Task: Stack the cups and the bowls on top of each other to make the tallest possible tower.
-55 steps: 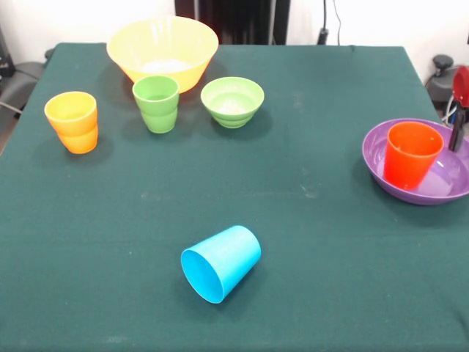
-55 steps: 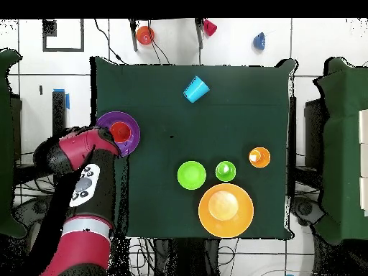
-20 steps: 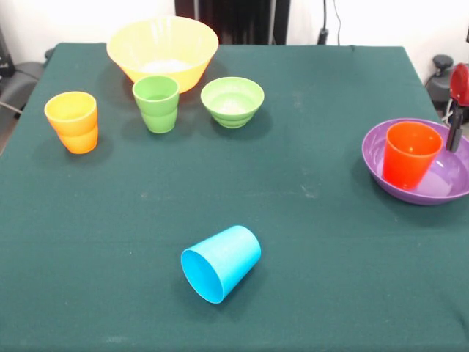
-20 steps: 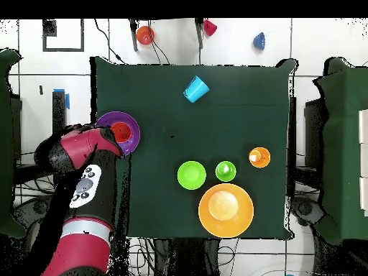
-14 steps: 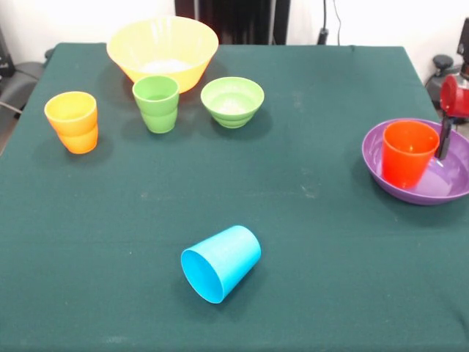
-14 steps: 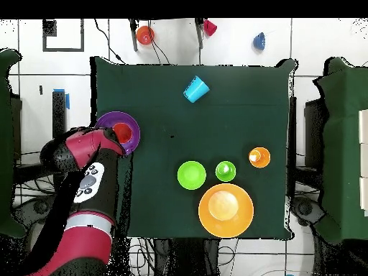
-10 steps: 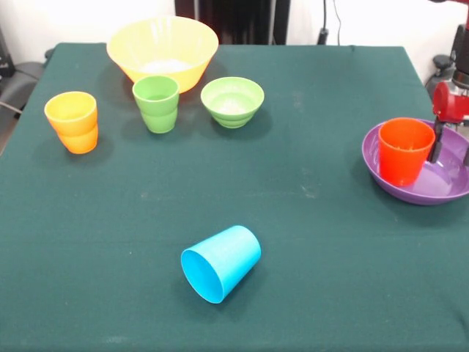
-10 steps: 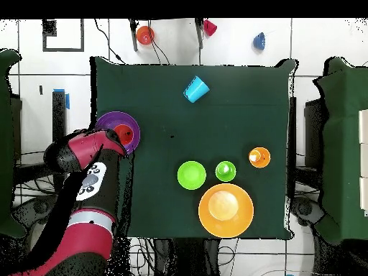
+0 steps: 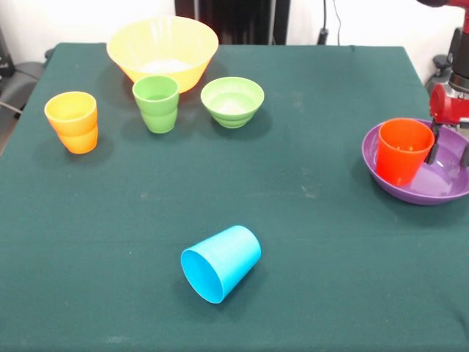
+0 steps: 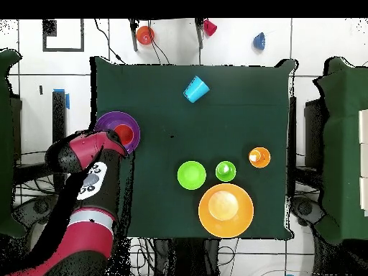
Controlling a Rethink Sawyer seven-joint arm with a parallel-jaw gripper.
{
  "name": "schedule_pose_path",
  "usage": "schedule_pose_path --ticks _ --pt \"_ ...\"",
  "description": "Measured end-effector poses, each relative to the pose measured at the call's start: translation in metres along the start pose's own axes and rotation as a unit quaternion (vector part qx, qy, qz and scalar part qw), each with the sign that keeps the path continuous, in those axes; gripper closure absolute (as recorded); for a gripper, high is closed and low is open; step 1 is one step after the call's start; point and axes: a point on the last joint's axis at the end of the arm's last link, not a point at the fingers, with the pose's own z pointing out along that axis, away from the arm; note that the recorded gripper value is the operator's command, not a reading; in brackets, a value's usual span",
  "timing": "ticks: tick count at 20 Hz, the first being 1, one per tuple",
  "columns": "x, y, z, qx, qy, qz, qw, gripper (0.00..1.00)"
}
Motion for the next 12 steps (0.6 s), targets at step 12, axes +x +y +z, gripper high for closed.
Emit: schedule_pose_path --ticks 12 --pt "0.0083 -0.0009 0.0079 0.004 0.007 -0.002 1.0000 0.00"
